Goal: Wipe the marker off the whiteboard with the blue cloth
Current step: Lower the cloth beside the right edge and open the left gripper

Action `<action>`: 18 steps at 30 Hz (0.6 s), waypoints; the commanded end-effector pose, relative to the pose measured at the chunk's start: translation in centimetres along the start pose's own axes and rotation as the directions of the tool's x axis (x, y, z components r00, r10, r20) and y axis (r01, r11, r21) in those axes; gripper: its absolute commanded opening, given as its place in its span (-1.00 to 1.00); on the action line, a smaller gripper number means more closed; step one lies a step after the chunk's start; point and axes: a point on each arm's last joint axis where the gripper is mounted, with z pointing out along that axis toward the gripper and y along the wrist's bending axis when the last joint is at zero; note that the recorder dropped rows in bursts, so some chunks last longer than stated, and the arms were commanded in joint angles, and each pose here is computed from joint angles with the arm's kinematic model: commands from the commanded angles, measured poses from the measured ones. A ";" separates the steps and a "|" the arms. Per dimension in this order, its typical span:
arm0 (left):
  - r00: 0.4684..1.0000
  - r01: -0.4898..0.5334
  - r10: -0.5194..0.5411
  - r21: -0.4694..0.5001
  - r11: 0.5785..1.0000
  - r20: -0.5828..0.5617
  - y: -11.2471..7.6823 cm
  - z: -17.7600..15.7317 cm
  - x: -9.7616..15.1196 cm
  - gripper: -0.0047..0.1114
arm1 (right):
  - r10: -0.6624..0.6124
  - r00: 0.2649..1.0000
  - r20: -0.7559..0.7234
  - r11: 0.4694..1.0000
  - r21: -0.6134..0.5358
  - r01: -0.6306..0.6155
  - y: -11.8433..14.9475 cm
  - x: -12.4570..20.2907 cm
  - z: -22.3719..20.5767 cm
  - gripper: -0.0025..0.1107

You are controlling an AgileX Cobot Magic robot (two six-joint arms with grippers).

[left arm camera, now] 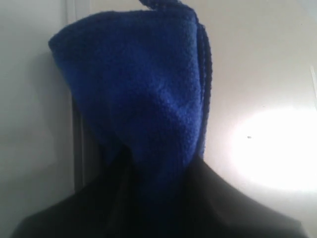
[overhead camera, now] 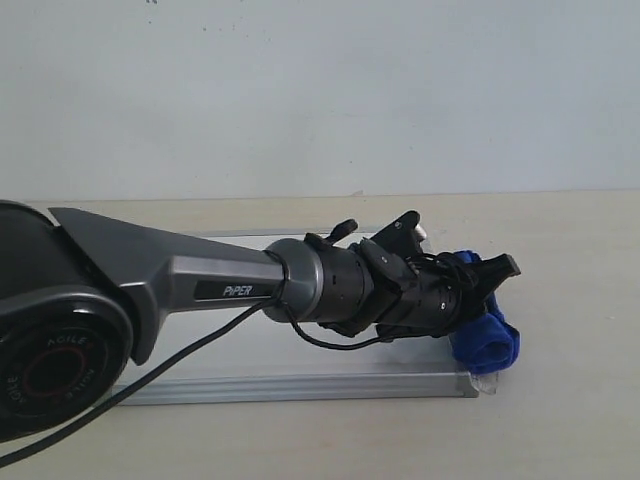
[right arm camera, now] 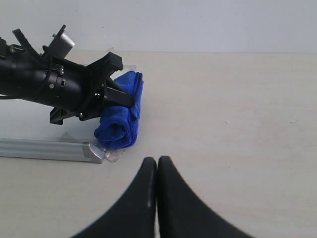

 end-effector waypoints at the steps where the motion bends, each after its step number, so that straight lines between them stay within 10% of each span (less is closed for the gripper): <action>1: 1.000 0.017 -0.017 0.001 1.000 0.008 -0.1 0.2 0.2 -0.85 | 0.000 1.000 0.017 1.000 0.002 0.000 0.0 -0.1 0.0 -0.96; 10: 1.000 0.013 -0.013 0.002 1.000 0.009 -0.2 0.2 0.2 -0.81 | 0.000 1.000 0.017 1.000 0.002 0.000 0.0 -0.1 0.0 -0.96; 18: 1.000 0.013 -0.013 0.005 1.000 0.011 -0.3 0.0 0.1 0.00 | 0.000 1.000 0.017 1.000 0.002 0.000 0.0 -0.1 0.0 -0.96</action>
